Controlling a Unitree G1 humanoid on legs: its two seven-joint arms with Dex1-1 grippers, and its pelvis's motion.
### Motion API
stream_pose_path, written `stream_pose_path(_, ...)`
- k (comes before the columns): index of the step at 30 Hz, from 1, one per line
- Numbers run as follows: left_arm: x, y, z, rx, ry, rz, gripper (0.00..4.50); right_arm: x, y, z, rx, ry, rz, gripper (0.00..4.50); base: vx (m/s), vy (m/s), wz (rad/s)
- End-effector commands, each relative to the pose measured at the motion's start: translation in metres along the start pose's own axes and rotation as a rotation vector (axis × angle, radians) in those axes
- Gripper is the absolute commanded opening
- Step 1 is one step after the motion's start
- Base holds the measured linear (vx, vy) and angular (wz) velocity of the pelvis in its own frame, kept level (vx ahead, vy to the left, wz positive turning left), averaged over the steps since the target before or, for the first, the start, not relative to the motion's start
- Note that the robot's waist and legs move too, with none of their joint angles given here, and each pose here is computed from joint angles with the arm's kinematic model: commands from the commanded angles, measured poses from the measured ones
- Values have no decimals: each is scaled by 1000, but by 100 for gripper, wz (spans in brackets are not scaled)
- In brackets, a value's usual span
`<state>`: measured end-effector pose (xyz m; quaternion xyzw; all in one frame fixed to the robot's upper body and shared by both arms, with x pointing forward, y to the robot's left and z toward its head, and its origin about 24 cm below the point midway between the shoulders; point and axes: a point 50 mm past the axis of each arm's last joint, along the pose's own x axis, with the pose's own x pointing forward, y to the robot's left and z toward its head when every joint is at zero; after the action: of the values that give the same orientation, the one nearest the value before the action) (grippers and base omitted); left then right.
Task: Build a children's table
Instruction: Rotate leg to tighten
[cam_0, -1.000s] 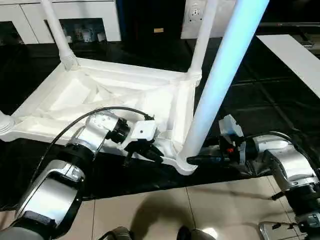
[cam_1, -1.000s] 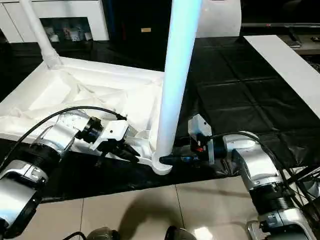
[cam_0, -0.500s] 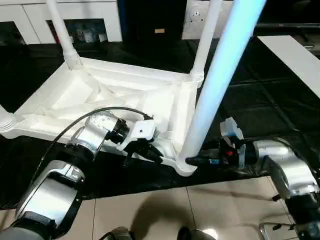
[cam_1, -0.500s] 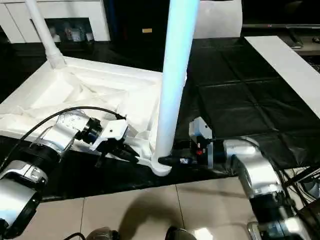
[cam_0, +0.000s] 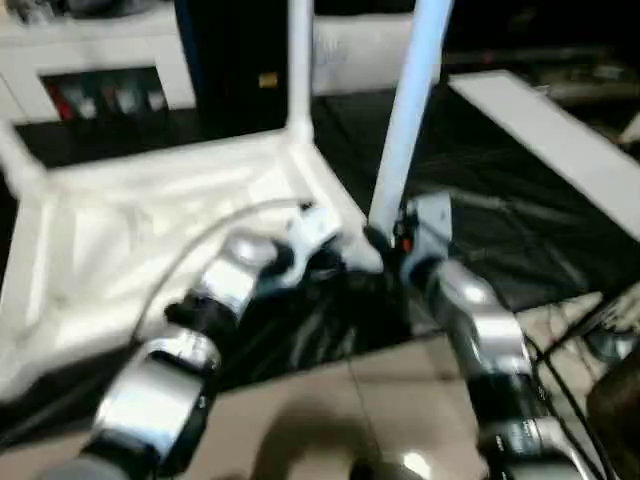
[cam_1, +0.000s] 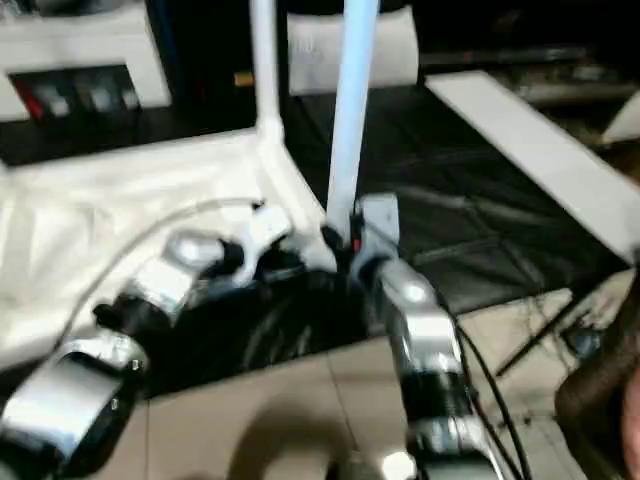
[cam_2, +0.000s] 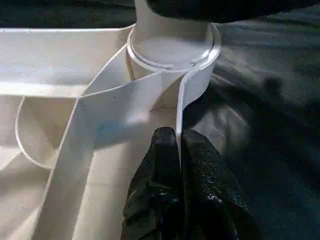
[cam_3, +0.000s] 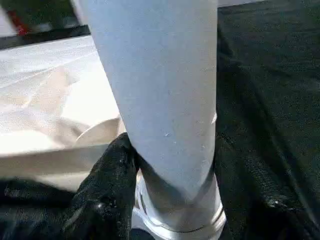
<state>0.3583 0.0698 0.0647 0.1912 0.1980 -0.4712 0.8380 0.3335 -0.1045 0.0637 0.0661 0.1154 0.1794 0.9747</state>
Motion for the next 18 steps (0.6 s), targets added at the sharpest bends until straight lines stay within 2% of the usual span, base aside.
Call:
stream_pose_path(1, 13, -8, 33, 56, -96, 68, 0, 16, 66, -10, 98, 37, 243, 192, 78, -28, -16)
stream_pose_path(2, 12, -7, 32, 66, -88, 77, 0, 17, 66, -8, 103, 23, 231, 192, 0, 0, 0)
stream_pose_path(3, 12, -6, 30, 70, -81, 78, 0, 17, 65, -6, 100, 15, 225, 247, 0, 0, 0)
stream_pose_path(4, 12, -6, 30, 70, -81, 78, 0, 17, 65, -6, 100, 15, 225, 247, 0, 0, 0)
stream_pose_path(5, 9, -4, 28, 82, -72, 76, 0, 15, 62, -6, 83, 5, 231, 268, 0, 0, 0)
stream_pose_path(8, 0, 1, 18, 96, -54, 58, 0, 5, 49, -5, 33, -28, 269, 289, 0, 0, 0)
stream_pose_path(9, -5, 4, 13, 106, -49, 41, 0, -1, 41, -4, 13, -44, 287, 295, 0, 0, 0)
stream_pose_path(11, -7, 5, 11, 110, -46, 33, 0, -4, 37, -4, 4, -50, 299, 314, 0, 0, 0)
stream_pose_path(12, -14, 8, 5, 139, -41, 1, 0, -14, 25, -4, -26, -66, 325, 326, 0, 0, 0)
stream_pose_path(14, -21, 11, -1, 173, -29, -43, 0, -26, 12, -2, -67, -78, 369, 337, 0, 0, 0)
stream_pose_path(15, -25, 11, -4, 186, -20, -75, 0, -32, 6, 0, -85, -79, 391, 358, 0, 0, 0)
stream_pose_path(17, -31, 12, -8, 211, -8, -119, 0, -41, -4, 3, -113, -79, 427, 358, 0, 0, 0)
stream_pose_path(18, -34, 11, -10, 232, -4, -167, 0, -47, -10, 4, -135, -77, 448, 377, 0, 0, 0)
